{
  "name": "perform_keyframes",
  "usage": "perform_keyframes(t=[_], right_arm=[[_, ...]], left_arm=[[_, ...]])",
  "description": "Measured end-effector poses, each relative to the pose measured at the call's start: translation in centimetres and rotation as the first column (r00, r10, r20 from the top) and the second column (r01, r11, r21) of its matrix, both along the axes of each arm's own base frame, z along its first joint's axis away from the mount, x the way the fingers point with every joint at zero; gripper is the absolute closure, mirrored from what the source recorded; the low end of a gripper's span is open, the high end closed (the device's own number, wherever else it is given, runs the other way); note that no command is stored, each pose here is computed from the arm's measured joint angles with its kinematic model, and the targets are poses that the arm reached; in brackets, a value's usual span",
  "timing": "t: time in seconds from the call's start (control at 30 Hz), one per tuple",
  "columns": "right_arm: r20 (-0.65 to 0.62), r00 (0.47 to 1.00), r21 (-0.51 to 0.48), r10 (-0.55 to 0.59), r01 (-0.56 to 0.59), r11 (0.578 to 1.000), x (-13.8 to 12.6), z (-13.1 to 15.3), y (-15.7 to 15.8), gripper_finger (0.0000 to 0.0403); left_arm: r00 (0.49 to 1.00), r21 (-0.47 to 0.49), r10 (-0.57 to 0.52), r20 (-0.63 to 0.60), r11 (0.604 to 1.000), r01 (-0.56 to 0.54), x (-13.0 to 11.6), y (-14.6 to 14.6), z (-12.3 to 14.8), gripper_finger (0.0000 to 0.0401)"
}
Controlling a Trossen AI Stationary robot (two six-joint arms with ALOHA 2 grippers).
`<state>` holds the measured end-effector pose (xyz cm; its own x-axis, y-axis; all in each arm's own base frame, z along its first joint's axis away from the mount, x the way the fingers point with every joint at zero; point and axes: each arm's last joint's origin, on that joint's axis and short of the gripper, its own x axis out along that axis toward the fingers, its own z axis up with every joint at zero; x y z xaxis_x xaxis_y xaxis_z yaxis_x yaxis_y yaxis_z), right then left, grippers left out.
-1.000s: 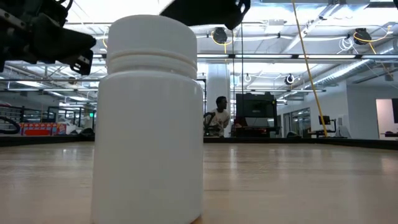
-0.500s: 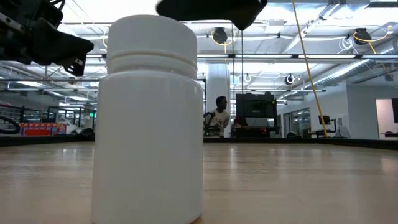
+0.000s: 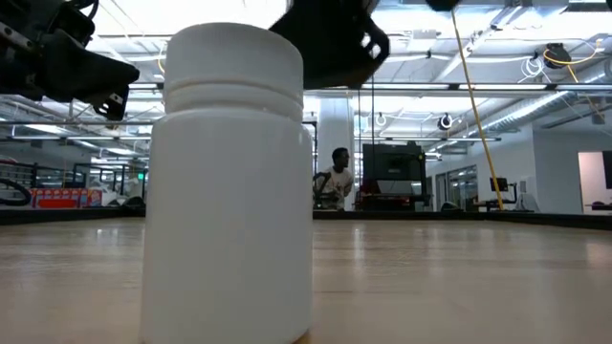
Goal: Pick and place pill bottles into a basket
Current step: Put the white medicine bottle into the gray bin
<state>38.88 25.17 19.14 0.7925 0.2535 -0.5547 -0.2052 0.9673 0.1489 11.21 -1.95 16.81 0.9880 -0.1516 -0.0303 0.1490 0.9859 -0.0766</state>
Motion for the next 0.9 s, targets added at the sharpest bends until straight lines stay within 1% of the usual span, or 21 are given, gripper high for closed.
perform_keyframes(t=[0.07,0.13,0.2,0.33,0.47,0.57,0.7,0.9], right_arm=[[0.008,1.0,0.002,0.008,-0.008,1.0,0.3,-0.5,0.1,0.0062],[0.007,0.999,0.03,0.042,-0.043,0.999,0.6,-1.2,0.3,0.0062],[-0.008,0.999,0.02,0.04,-0.039,0.999,0.7,-1.8,0.3,0.0062],[-0.015,0.999,0.011,0.035,-0.035,0.999,0.6,-1.8,0.2,0.0063],[-0.031,0.999,0.003,0.035,-0.035,0.999,0.6,-2.0,0.2,0.0079],[-0.031,0.999,0.003,0.035,-0.035,0.999,0.6,-2.0,0.2,0.0101],[-0.035,0.999,0.002,0.036,-0.036,0.999,0.5,-2.0,0.1,0.0141],[-0.039,0.998,0.001,0.04,-0.04,0.999,0.5,-2.0,0.1,0.022]], left_arm=[[1.0,-0.003,-0.007,-0.001,1.0,0.007,0.0,0.0,0.0,0.0371],[1.0,-0.009,-0.007,0.0,1.0,0.007,0.0,0.0,0.0,0.0371],[1.0,-0.011,-0.007,0.002,1.0,0.007,0.0,0.0,0.0,0.0371],[1.0,-0.013,-0.007,0.003,1.0,0.007,0.0,0.0,0.0,0.037],[1.0,-0.022,-0.007,-0.006,1.0,0.007,0.0,0.0,0.0,0.037],[1.0,-0.029,-0.007,-0.011,1.0,0.007,0.0,0.0,-0.1,0.037],[1.0,-0.035,-0.007,-0.013,0.999,0.006,0.0,0.0,-0.1,0.037],[1.0,-0.035,-0.007,-0.013,0.999,0.007,0.0,0.0,-0.1,0.037]])
